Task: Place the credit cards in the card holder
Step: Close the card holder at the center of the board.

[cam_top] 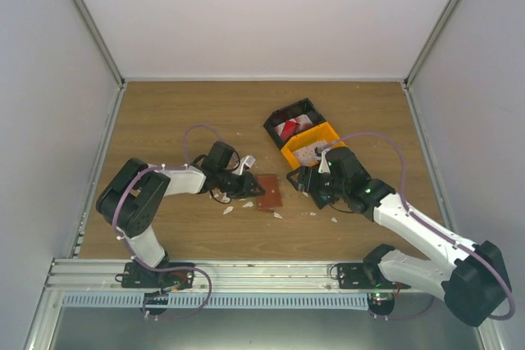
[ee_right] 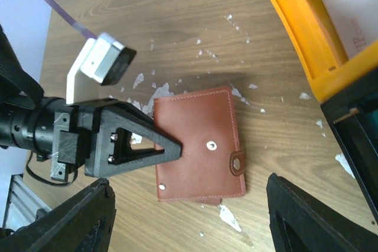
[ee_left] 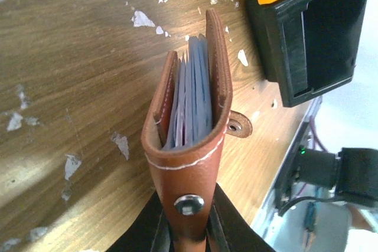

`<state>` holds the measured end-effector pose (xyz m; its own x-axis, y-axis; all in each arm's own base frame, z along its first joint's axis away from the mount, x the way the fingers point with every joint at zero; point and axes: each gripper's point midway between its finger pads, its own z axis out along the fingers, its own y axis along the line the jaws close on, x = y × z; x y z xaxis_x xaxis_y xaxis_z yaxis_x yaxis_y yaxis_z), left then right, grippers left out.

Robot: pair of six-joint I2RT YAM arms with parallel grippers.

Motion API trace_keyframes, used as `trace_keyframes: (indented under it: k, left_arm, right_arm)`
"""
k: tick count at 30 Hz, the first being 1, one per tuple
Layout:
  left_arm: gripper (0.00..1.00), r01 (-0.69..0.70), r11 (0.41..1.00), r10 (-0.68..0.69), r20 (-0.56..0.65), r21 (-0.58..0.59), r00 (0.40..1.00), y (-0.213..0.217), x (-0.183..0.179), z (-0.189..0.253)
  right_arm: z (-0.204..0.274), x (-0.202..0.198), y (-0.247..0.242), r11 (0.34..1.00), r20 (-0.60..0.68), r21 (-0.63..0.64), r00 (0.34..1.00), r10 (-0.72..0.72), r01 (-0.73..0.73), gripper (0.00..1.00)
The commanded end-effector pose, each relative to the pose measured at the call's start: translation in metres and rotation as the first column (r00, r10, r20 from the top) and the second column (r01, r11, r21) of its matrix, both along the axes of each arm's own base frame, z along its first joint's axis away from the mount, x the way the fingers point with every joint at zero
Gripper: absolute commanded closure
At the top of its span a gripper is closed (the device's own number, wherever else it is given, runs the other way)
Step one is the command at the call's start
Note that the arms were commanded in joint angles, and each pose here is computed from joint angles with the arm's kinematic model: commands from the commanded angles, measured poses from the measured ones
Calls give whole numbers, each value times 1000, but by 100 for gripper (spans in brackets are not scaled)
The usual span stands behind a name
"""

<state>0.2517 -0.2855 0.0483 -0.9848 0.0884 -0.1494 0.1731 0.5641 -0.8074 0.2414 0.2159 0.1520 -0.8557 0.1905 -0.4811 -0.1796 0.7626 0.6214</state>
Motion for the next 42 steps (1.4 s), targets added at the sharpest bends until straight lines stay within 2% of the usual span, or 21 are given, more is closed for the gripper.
trace_keyframes:
  k: [1, 5, 9, 14, 21, 31, 35, 42]
  left_arm:
    - [83, 43, 997, -48, 71, 65, 996, 2, 3, -4]
    - [71, 12, 988, -24, 72, 154, 997, 14, 5, -16]
    - [55, -46, 975, 22, 110, 219, 994, 26, 10, -14]
    - [49, -108, 958, 71, 147, 265, 987, 39, 11, -6]
    - [54, -146, 957, 113, 141, 252, 983, 47, -1, -10]
    - [62, -201, 974, 186, 136, 103, 973, 44, -16, 1]
    - [64, -218, 973, 208, 127, 70, 970, 46, -21, 1]
    - [64, -191, 979, 180, 150, 65, 972, 45, -22, 3]
  right_arm:
    - [-12, -7, -7, 999, -45, -23, 999, -31, 30, 30]
    - [-14, -7, -8, 999, -37, -38, 999, -20, 19, 31]
    - [-17, -8, -2, 996, -29, -74, 999, 43, -45, 37]
    - [-21, -8, 9, 975, -10, -187, 993, 119, -118, 37]
    - [-50, -6, 23, 900, -45, -415, 991, 129, -136, 37]
    - [-91, -10, 50, 765, -150, -623, 985, 88, -163, 39]
    - [-100, -11, 55, 728, -181, -663, 981, 69, -174, 49]
    - [-102, -7, 53, 683, -187, -720, 982, -13, -128, 72]
